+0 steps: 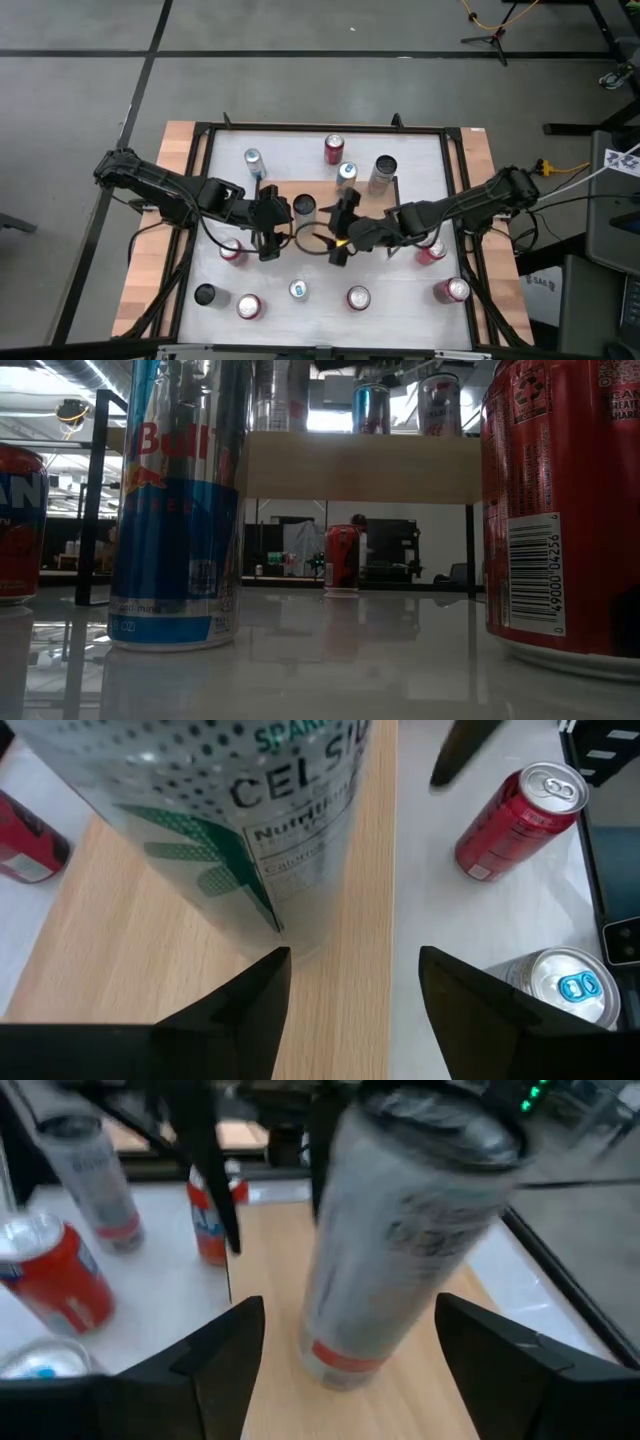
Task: Place canned beverage on shelf
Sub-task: Put the top white-pink soda can on the shelf aligned with the other white-pink soda can
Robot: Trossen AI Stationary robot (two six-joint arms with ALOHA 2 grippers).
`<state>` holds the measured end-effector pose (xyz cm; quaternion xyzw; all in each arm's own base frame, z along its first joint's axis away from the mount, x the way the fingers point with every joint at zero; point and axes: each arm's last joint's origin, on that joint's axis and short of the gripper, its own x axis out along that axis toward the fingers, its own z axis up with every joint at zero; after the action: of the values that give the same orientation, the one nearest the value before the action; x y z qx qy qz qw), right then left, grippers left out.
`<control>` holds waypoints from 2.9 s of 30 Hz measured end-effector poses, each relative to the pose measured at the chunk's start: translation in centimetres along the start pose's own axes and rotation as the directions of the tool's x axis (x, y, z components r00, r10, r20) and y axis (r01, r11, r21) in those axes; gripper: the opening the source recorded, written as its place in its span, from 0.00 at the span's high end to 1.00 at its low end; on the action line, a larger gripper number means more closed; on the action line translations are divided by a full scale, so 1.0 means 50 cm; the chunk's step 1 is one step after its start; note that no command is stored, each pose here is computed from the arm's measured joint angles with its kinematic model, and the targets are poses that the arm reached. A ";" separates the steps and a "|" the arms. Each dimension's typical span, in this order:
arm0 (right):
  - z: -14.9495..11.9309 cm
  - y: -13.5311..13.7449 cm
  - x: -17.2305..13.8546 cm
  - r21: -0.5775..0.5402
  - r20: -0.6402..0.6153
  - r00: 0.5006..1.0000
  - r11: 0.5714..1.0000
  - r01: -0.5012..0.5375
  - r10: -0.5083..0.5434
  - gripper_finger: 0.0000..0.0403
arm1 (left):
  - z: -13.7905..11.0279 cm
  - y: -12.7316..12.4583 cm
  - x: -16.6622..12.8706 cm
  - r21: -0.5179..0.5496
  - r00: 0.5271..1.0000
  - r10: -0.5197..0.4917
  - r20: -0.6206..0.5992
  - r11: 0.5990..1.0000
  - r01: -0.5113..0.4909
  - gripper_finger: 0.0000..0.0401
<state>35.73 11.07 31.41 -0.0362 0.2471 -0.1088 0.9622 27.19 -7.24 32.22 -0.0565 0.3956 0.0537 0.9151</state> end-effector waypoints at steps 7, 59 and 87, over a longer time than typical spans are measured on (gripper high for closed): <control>-0.019 0.016 0.033 -0.037 -0.026 1.000 0.999 0.011 -0.012 0.29 | 0.001 0.000 0.000 -0.002 1.000 -0.001 0.003 1.000 0.001 0.47; -0.008 -0.003 0.028 -0.144 -0.040 0.991 0.980 -0.134 0.129 0.29 | -0.005 0.008 -0.002 0.052 0.989 0.149 0.017 0.987 -0.149 0.47; 0.001 -0.011 0.020 -0.178 -0.006 0.998 0.982 -0.067 0.067 0.29 | -0.012 -0.020 -0.008 0.123 0.998 0.060 0.013 0.991 -0.061 0.47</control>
<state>36.53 10.30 31.06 -0.1139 0.2568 -0.0539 0.9582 26.65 -8.31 32.16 0.0124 0.3955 0.0573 0.9166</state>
